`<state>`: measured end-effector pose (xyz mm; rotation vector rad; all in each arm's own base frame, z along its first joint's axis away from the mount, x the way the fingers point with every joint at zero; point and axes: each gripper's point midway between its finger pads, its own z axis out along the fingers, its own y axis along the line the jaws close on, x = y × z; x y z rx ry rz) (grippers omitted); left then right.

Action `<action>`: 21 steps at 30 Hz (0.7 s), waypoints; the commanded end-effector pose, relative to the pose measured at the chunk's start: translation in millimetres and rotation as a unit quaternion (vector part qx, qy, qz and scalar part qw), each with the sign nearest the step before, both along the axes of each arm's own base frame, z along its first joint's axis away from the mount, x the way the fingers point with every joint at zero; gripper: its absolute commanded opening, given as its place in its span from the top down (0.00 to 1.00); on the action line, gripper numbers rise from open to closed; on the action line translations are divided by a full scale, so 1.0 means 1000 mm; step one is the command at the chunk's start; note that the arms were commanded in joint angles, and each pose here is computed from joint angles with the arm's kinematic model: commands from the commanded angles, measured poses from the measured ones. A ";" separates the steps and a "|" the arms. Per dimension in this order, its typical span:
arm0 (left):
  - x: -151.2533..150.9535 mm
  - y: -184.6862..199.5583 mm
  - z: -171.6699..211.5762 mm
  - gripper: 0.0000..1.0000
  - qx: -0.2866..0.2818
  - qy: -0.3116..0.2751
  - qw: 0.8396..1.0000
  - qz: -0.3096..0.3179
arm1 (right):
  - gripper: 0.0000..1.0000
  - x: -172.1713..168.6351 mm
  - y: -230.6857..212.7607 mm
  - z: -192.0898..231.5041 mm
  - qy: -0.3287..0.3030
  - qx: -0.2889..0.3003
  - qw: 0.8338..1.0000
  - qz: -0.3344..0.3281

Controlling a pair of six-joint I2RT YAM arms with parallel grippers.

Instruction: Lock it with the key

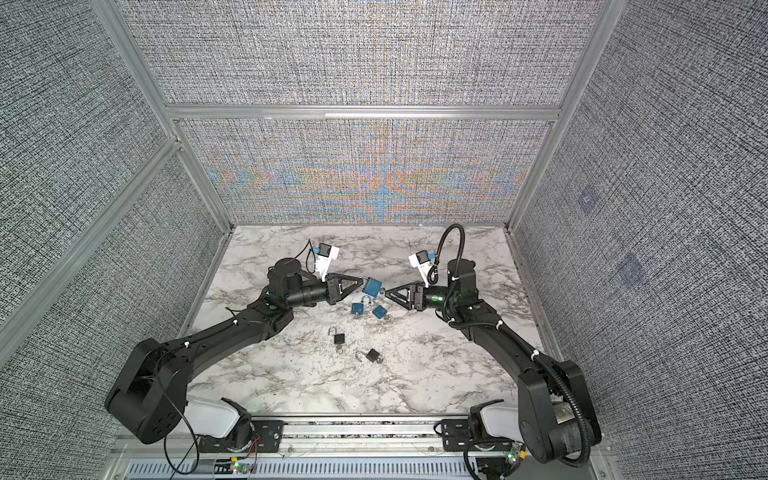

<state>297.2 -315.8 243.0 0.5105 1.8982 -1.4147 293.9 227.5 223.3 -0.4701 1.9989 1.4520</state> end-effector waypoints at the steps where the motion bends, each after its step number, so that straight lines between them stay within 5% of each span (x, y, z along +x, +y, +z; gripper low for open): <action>1: -0.005 -0.001 0.013 1.00 -0.013 -0.007 1.000 -0.015 | 0.41 0.004 -0.002 0.006 -0.022 0.004 1.000 -0.007; 21: -0.005 -0.008 0.034 1.00 -0.030 0.009 0.999 -0.034 | 0.58 0.001 0.017 0.028 -0.029 0.065 0.996 0.054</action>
